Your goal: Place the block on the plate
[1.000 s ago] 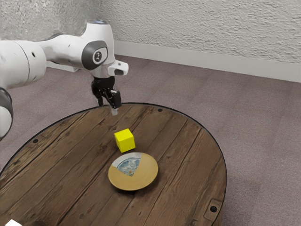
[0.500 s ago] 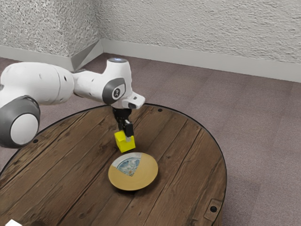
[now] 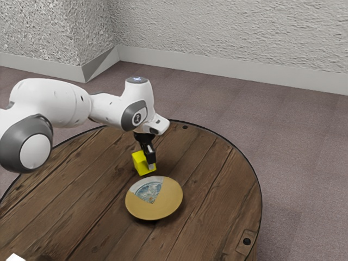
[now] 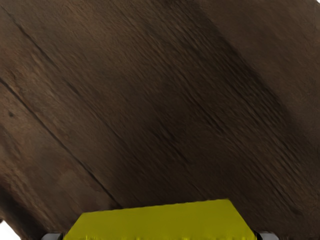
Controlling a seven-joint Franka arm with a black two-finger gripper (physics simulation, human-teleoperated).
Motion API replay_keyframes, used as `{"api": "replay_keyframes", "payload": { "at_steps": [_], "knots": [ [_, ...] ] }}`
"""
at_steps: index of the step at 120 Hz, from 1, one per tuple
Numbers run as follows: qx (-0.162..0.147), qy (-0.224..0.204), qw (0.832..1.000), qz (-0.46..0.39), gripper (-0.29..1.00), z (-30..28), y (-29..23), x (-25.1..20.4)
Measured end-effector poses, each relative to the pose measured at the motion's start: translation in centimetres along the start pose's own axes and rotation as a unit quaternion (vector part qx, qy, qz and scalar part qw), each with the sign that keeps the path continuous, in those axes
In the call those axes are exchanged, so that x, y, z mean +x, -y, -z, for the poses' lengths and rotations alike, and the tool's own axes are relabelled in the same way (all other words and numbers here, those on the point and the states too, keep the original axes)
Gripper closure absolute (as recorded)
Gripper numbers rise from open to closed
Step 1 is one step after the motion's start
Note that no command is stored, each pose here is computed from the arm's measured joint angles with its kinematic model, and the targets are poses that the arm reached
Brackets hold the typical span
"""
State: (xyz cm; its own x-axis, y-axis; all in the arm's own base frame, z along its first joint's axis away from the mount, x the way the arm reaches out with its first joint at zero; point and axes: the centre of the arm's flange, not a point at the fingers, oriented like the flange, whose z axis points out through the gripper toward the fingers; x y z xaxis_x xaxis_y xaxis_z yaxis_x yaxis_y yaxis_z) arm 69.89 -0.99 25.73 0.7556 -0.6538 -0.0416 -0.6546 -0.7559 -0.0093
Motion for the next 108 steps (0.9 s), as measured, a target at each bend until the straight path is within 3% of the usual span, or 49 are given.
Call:
{"api": "replay_keyframes", "payload": {
  "at_steps": [17, 47, 76, 108],
  "knots": [
    [0.005, -0.009, 1.000, -0.008, 0.27, 3.9, -1.3, -0.8],
    [-0.015, 0.001, 0.999, -0.045, 0.29, 7.7, -9.2, -3.3],
    [-0.043, 0.035, 0.995, -0.089, 0.29, 5.8, -15.9, -4.3],
    [-0.043, 0.040, 0.992, -0.108, 0.23, 3.3, -16.9, -1.5]
  ]
}}
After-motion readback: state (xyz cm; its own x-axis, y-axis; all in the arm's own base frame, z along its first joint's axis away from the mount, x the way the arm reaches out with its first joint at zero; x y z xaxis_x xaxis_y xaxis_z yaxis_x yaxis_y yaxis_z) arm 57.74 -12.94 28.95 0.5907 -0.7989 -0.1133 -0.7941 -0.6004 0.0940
